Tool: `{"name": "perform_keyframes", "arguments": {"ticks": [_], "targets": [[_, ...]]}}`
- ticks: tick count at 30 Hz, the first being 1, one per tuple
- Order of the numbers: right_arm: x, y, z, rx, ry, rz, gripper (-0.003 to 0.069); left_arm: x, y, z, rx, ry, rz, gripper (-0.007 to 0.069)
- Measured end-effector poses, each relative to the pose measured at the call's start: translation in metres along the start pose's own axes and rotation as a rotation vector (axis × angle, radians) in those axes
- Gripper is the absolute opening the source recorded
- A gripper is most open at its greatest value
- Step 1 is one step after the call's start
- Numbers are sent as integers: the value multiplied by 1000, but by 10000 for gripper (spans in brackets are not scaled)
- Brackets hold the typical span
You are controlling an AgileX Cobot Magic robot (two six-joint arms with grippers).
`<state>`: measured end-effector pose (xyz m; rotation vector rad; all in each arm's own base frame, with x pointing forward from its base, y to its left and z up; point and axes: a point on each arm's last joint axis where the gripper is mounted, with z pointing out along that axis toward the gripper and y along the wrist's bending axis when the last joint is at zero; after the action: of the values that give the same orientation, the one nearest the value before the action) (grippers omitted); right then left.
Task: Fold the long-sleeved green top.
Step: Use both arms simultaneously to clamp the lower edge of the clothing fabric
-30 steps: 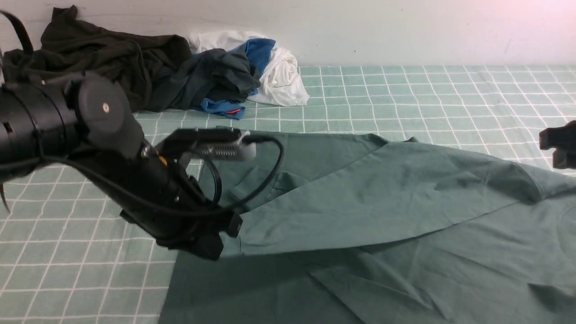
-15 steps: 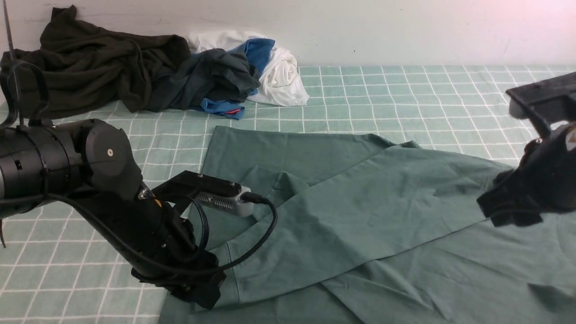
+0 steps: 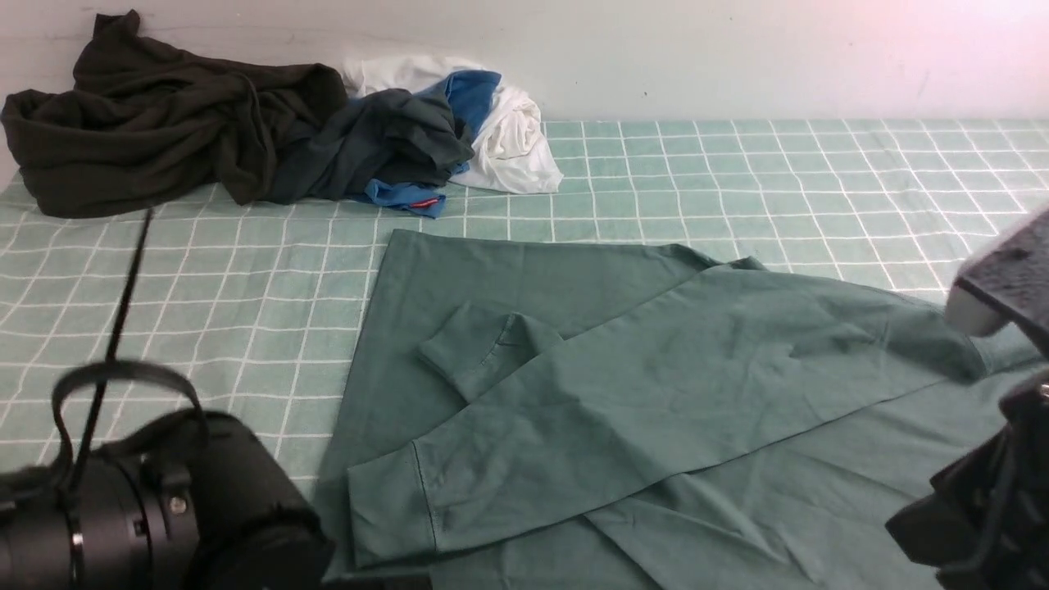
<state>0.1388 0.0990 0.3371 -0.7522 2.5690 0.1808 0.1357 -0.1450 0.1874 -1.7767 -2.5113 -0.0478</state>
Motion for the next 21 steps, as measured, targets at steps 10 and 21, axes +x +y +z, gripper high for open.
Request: {"name": "perform_keyframes", "arguments": {"ticks": [10, 21], "targets": [[8, -1, -7, 2, -22, 0, 300, -8, 8, 34, -79, 8, 84, 417], [8, -1, -7, 3, -22, -26, 300, -13, 11, 37, -79, 51, 87, 417]]}}
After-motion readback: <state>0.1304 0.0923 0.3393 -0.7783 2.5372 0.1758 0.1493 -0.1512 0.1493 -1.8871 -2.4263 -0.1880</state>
